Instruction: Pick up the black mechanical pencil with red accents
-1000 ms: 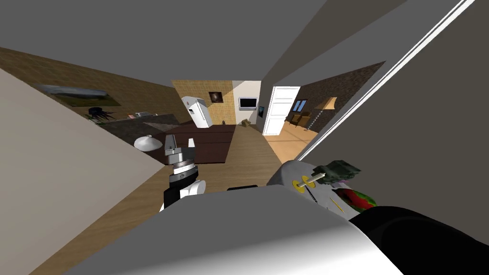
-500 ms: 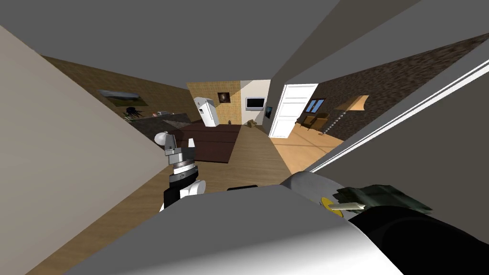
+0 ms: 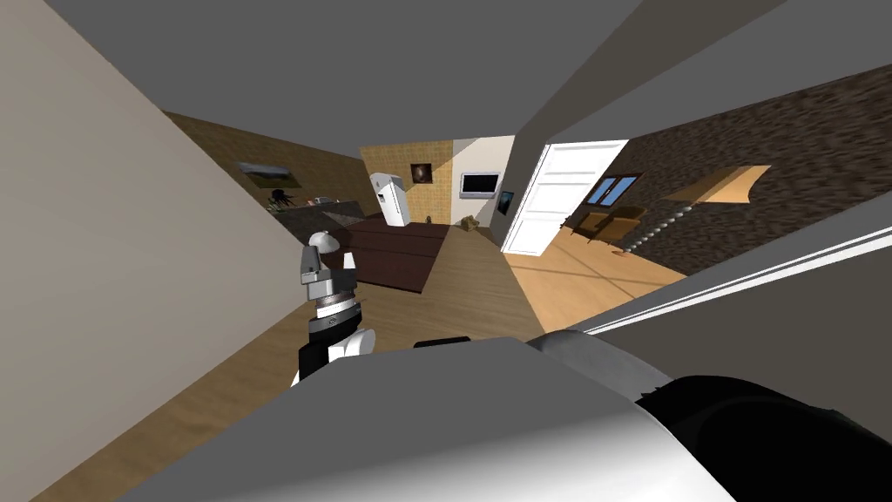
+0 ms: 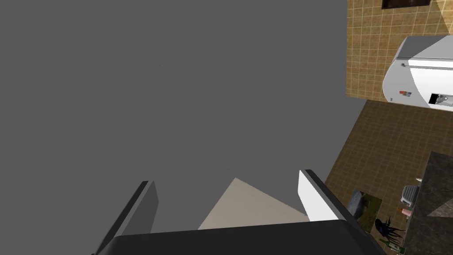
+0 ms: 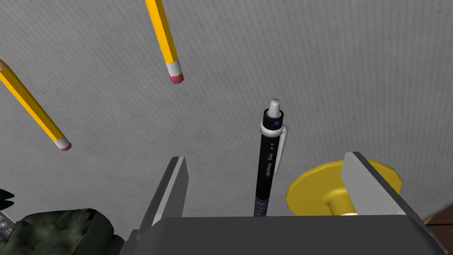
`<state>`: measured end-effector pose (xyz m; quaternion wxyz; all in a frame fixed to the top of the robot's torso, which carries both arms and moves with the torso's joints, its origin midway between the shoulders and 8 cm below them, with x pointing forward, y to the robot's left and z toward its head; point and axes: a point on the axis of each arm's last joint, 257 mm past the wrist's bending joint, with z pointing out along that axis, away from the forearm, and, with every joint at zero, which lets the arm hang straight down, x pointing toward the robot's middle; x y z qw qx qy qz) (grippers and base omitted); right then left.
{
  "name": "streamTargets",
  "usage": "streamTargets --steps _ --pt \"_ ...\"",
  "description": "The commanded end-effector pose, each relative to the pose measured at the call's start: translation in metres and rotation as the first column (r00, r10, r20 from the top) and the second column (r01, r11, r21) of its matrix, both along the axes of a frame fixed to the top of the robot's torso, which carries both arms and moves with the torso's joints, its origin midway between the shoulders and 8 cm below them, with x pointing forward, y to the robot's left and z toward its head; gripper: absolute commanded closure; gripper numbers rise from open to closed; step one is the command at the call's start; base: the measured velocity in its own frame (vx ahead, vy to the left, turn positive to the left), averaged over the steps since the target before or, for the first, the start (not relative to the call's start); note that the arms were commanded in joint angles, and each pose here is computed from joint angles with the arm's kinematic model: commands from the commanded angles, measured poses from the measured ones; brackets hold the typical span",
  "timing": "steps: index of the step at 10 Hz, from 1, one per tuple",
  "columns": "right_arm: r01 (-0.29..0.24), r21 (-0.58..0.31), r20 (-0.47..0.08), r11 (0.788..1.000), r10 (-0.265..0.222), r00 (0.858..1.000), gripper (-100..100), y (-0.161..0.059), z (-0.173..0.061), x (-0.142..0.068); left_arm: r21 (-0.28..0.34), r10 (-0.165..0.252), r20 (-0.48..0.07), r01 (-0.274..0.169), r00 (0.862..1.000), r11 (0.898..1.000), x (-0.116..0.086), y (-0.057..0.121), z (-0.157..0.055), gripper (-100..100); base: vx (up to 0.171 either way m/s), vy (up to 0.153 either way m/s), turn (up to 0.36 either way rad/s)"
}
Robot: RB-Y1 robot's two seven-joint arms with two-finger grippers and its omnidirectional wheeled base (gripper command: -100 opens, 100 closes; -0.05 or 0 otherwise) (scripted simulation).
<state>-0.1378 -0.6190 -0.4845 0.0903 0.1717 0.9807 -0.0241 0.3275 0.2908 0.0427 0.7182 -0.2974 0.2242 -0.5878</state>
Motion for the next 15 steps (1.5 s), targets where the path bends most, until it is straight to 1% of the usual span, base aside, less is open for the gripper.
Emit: streamTargets --steps 1,2,3,4,5,6,7,8,9,10,11,12,13,14,15 --pt "0.033 0.001 0.004 0.999 -0.033 0.999 -100 0.003 -0.002 0.004 0.000 0.000 0.000 0.000 1.000 1.000 0.000 0.000 0.000 0 -0.080 -0.026 0.042" --pt "0.042 0.001 -0.028 0.999 -0.042 0.999 -100 0.010 -0.005 -0.010 0.000 0.000 0.000 0.000 1.000 1.000 0.000 0.000 0.000 0 -0.146 -0.025 0.292" --pt "0.063 -0.002 -0.012 0.998 -0.063 0.998 -100 0.012 -0.008 0.001 0.000 0.000 0.000 0.000 1.000 1.000 0.000 0.000 0.000 0 -0.157 -0.046 0.297" --pt "0.090 0.001 -0.011 0.996 -0.090 0.996 -100 0.012 -0.008 0.001 0.000 0.000 0.000 0.000 1.000 1.000 0.000 0.000 0.000 0 -0.066 -0.025 0.035" --pt "0.096 -0.004 -0.040 0.995 -0.097 0.995 -100 0.019 -0.010 -0.013 0.000 0.000 0.000 0.000 1.000 1.000 0.000 0.000 0.000 0 -0.116 -0.004 0.303" --pt "0.120 -0.008 -0.035 0.993 -0.120 0.992 -100 0.018 -0.011 -0.010 0.000 0.000 0.000 0.000 1.000 1.000 0.000 0.000 0.000 0 -0.143 -0.032 0.293" --pt "0.141 -0.002 -0.022 0.990 -0.141 0.990 -100 0.021 -0.014 -0.002 0.000 0.000 0.000 0.000 1.000 1.000 0.000 0.000 0.000 0 -0.068 -0.030 0.031" --pt "0.151 0.000 -0.021 0.989 -0.151 0.988 -100 0.021 -0.014 -0.002 0.000 0.000 0.000 0.000 1.000 1.000 0.000 0.000 0.000 0 -0.006 -0.006 -0.037" --pt "0.168 -0.008 -0.048 0.986 -0.168 0.985 -100 0.028 -0.015 -0.016 0.000 0.000 0.000 0.000 1.000 1.000 0.000 0.000 0.000 0 -0.107 -0.020 0.313" --pt "0.189 -0.009 -0.034 0.982 -0.189 0.981 -100 0.030 -0.017 -0.008 0.000 0.000 0.000 0.000 1.000 1.000 0.000 0.000 0.000 0 -0.143 -0.034 0.296" --pt "0.210 -0.004 -0.026 0.978 -0.210 0.977 -100 0.032 -0.018 -0.005 0.000 0.000 0.000 0.000 1.000 1.000 0.000 0.000 0.000 0 -0.071 -0.016 0.054" --pt "0.221 -0.014 -0.053 0.975 -0.222 0.974 -100 0.038 -0.018 -0.020 0.000 0.000 0.000 0.000 1.000 1.000 0.000 0.000 0.000 0 -0.136 -0.020 0.318" --pt "0.242 -0.012 -0.033 0.970 -0.242 0.970 -100 0.042 -0.021 -0.008 0.000 0.000 0.000 0.000 1.000 1.000 0.000 0.000 0.000 0 -0.160 -0.016 0.270" --pt "0.268 -0.007 -0.027 0.963 -0.269 0.963 -100 0.043 -0.021 -0.006 0.000 0.000 0.000 0.000 1.000 1.000 0.000 0.000 0.000 0 -0.069 0.000 0.047" --pt "0.277 -0.017 -0.047 0.961 -0.277 0.960 -100 0.051 -0.022 -0.018 0.000 0.000 0.000 0.000 1.000 1.000 0.000 0.000 0.000 0 -0.138 0.001 0.389"
